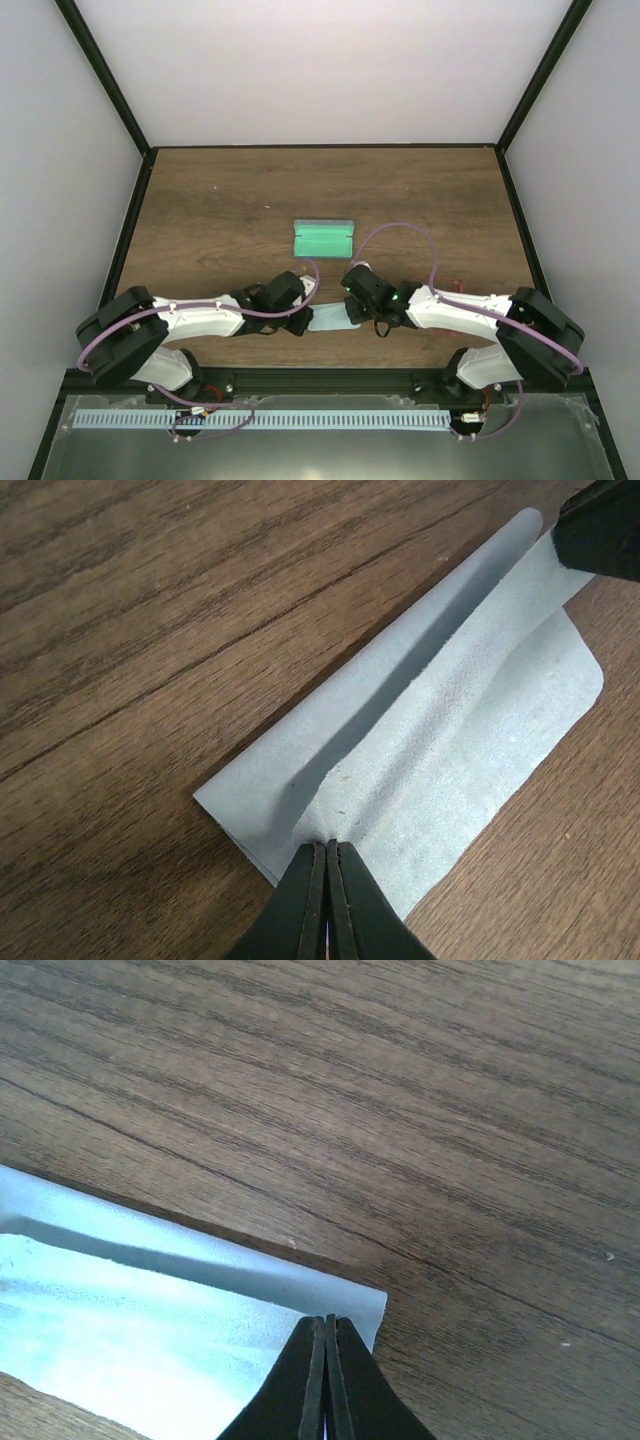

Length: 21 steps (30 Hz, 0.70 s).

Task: Organize the sunglasses
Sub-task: Fold the glasses cleaning cloth at the center of the board.

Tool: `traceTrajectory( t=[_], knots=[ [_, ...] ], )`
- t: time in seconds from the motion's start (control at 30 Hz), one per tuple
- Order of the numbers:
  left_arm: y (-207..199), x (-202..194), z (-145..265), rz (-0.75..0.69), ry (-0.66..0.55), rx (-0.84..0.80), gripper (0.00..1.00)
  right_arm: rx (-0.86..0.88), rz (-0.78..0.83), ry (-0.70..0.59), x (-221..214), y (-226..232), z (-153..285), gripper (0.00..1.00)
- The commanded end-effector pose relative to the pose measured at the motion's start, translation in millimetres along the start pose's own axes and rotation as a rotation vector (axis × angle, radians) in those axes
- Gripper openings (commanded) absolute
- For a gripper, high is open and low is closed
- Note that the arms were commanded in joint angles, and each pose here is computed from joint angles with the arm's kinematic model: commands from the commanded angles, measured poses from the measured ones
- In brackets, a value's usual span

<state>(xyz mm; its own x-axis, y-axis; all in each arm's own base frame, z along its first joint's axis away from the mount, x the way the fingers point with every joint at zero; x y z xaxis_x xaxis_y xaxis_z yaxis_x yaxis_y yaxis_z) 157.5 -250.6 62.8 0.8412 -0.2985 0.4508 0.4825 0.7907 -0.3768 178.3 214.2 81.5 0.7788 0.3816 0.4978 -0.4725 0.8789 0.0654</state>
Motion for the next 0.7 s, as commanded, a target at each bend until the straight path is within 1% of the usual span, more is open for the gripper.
traceTrajectory(
  t=[0.0, 0.33, 0.47, 0.5, 0.57, 0.67],
  knots=[
    [-1.2, -3.3, 1.5, -0.005, -0.002, -0.014, 0.04, 0.007, -0.002, -0.003, -2.4, 1.4, -0.9, 0.01],
    [0.5, -7.1, 0.5, -0.003, 0.003, -0.017, 0.08, 0.024, -0.006, 0.001, -7.8, 1.5, -1.5, 0.01],
    [0.2, -6.9, 0.5, -0.003, 0.003, -0.019, 0.14, 0.030, -0.006, -0.002, -8.4, 2.0, -0.7, 0.01],
    [0.0, -7.0, 0.5, -0.004, 0.003, -0.019, 0.15, 0.033, -0.008, -0.006, -8.0, 2.2, 0.4, 0.02],
    [0.4, -6.9, 0.9, -0.004, 0.001, -0.017, 0.16, 0.041, -0.010, -0.013, -7.7, 2.6, 2.1, 0.07],
    [0.6, -5.5, 2.7, -0.005, -0.010, -0.010, 0.17, 0.054, -0.016, -0.032, -4.8, 3.4, 7.3, 0.13]
  ],
)
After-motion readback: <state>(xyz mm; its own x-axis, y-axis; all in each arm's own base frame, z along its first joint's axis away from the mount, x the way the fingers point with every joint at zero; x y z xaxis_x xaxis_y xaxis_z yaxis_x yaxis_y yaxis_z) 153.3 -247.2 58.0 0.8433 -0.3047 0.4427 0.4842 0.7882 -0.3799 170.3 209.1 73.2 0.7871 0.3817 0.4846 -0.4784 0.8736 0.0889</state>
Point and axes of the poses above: each gripper's point midway between its finger pads, its own z axis back along the fingers, its own y axis along the line the jaws close on, x = y × z, the point moved 5 cm from there along z, back along the fingers, and after that the axes turned 6 degrees about z, right-handed, at the moved point
